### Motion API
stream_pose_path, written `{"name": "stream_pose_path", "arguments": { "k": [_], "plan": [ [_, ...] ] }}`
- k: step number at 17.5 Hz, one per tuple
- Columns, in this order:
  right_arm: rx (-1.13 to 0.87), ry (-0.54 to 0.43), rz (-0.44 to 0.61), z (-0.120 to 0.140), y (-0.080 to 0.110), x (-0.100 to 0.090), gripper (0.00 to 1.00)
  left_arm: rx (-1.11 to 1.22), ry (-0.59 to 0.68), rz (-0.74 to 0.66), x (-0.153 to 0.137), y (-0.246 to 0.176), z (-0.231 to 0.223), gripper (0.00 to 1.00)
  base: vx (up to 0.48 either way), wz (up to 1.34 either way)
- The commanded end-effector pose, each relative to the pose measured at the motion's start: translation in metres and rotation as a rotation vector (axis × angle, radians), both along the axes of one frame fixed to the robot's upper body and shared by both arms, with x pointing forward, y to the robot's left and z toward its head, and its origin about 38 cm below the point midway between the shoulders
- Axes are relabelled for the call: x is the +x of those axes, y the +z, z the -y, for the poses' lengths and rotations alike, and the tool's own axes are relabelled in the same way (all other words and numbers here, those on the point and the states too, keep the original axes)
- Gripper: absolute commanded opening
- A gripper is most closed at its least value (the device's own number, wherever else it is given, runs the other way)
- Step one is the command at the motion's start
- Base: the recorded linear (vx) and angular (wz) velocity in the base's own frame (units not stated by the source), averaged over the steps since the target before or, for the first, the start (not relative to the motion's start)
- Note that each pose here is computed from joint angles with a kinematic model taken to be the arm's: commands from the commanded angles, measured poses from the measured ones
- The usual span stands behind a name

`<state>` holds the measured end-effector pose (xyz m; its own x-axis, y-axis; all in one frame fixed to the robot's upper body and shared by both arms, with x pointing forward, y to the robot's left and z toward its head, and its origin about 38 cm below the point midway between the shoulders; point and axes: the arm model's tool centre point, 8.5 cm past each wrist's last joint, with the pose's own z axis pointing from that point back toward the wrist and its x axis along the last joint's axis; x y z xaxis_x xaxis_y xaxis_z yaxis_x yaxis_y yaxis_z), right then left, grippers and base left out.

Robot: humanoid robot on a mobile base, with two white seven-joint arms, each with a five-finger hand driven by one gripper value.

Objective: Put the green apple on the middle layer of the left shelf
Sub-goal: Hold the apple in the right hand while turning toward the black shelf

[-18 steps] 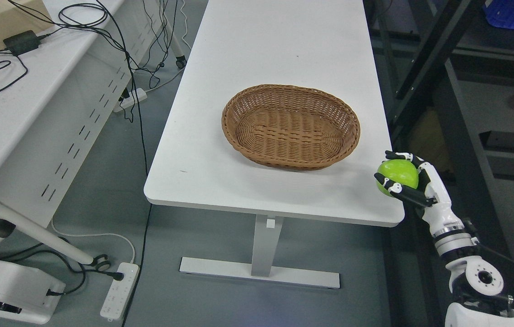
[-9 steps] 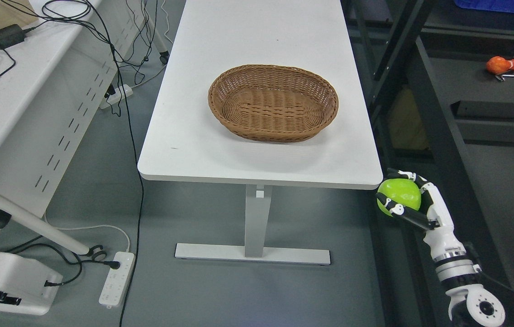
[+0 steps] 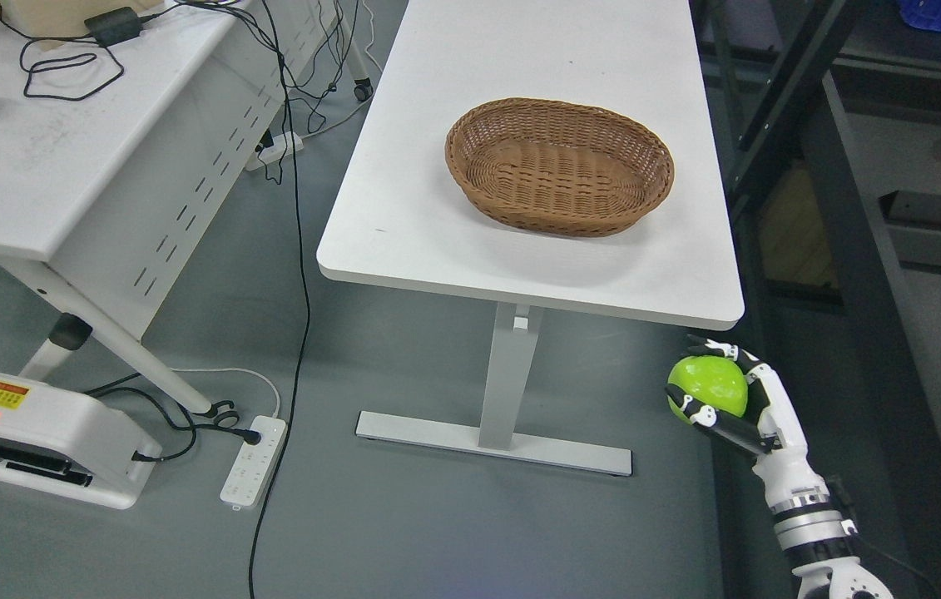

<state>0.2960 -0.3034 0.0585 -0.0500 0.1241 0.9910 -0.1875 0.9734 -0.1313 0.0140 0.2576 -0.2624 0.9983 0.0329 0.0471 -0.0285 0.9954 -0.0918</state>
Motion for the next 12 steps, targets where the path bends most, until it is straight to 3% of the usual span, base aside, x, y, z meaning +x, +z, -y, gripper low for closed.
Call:
{"name": "stream_pose_path", "arguments": {
  "k": [1, 7, 12],
  "plan": [
    [0.03, -0.066, 0.017, -0.014, -0.004, -0.006, 0.0, 0.017, -0.002, 0.022, 0.014, 0.001, -0.011, 1.0, -0.192, 0.17],
    [0.058, -0.087, 0.083, -0.025, 0.009, -0.002, 0.0, 0.017, -0.002, 0.022, 0.014, 0.001, -0.011, 1.0, -0.199, 0.13],
    [0.071, -0.191, 0.132, -0.031, 0.03, 0.028, 0.0, 0.017, 0.0, 0.022, 0.014, 0.001, -0.011, 1.0, -0.211, -0.02]
  ]
}}
